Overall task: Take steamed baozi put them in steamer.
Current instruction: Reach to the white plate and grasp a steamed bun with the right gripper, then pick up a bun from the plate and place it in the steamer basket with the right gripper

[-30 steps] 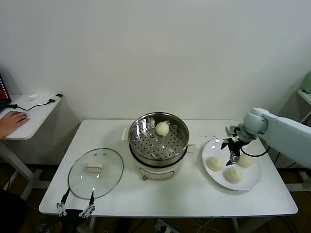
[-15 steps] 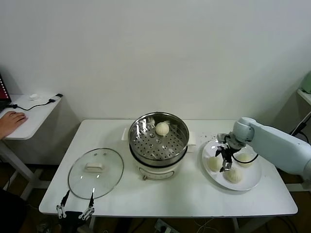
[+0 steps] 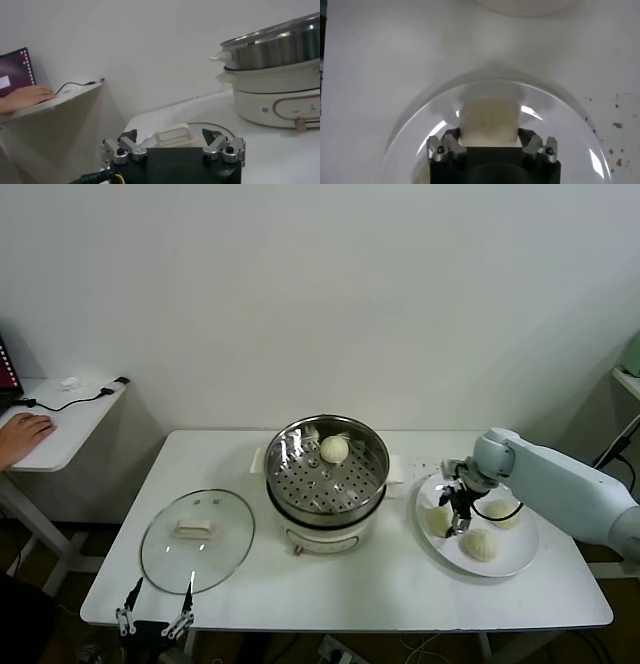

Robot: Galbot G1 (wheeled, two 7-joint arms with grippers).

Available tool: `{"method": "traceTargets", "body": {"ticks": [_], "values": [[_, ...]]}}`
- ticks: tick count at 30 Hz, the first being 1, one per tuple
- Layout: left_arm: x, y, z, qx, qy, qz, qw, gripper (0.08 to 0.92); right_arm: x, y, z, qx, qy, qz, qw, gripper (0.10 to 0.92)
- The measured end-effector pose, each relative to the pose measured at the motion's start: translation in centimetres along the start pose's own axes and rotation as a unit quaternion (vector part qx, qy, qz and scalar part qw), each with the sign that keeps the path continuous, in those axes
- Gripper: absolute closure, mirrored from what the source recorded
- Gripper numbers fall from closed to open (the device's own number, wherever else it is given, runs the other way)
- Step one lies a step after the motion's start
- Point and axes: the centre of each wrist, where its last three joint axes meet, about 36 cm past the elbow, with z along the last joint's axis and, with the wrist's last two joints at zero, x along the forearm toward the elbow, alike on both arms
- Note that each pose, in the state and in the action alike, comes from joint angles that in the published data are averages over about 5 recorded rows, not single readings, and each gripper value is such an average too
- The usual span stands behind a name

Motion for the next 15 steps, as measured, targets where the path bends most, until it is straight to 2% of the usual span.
{"method": "traceTargets", "body": {"ticks": [5,15], "values": [[0.1,0.0,0.1,-0.001,0.000,0.000,1.000,0.177,0.4,-0.2,0.2,-0.003,-0.003,0.001,1.000,0.417],[0.3,0.1,0.2,-0.002,0.001,-0.001,1.000,0.177,1.5,-0.3,0.7,-0.008,-0.012,0.005,1.000,0.453]]}}
